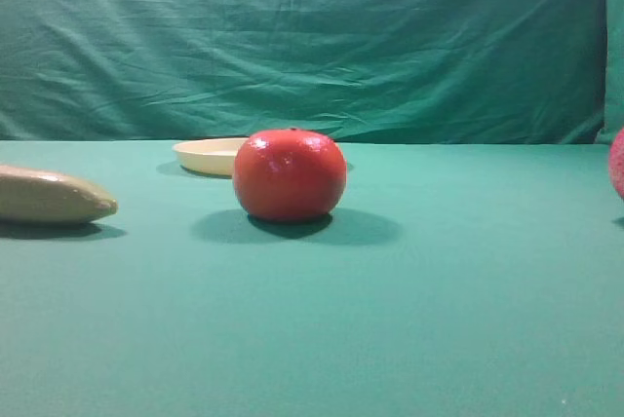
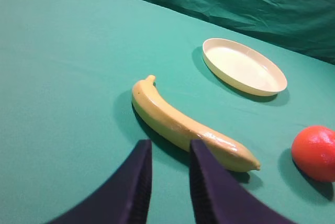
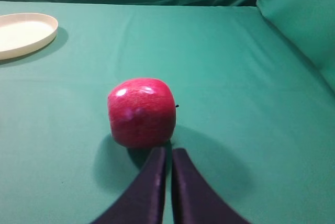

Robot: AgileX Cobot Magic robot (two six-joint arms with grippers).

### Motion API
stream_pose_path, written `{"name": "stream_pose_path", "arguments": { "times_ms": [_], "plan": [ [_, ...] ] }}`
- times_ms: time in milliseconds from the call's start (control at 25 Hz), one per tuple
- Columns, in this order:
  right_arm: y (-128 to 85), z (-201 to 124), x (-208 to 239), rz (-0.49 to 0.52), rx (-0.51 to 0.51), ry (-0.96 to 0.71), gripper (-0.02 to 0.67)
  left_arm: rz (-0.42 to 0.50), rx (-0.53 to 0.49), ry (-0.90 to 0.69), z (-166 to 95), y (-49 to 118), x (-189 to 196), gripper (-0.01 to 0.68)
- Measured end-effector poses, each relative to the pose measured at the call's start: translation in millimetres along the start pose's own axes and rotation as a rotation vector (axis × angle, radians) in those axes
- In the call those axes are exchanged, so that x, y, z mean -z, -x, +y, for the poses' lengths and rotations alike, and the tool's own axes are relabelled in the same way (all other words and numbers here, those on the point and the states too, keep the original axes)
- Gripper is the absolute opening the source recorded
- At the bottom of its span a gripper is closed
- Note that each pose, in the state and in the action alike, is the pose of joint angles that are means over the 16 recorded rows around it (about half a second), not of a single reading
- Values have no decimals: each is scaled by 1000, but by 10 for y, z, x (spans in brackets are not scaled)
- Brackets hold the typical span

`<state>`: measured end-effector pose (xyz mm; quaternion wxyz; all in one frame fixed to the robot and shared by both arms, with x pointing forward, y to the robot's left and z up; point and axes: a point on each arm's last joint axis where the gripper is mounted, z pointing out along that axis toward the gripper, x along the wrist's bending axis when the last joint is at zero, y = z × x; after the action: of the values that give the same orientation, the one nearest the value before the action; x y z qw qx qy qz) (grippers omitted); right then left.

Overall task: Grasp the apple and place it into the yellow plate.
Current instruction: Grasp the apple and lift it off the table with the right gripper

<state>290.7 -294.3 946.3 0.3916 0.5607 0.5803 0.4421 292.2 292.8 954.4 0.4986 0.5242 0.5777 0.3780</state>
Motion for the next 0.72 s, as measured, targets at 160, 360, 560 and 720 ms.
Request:
{"name": "stream_pose_path", "arguments": {
  "times_ms": [160,360,560,720],
  "plan": [
    [0,0,0,0,0,0,0,0,0,0,0,0,0,157],
    [0,0,0,0,0,0,0,0,0,0,0,0,0,157],
    [0,0,0,0,0,0,0,0,0,0,0,0,0,157],
    [0,0,0,0,0,0,0,0,0,0,0,0,0,157]
  ]
}}
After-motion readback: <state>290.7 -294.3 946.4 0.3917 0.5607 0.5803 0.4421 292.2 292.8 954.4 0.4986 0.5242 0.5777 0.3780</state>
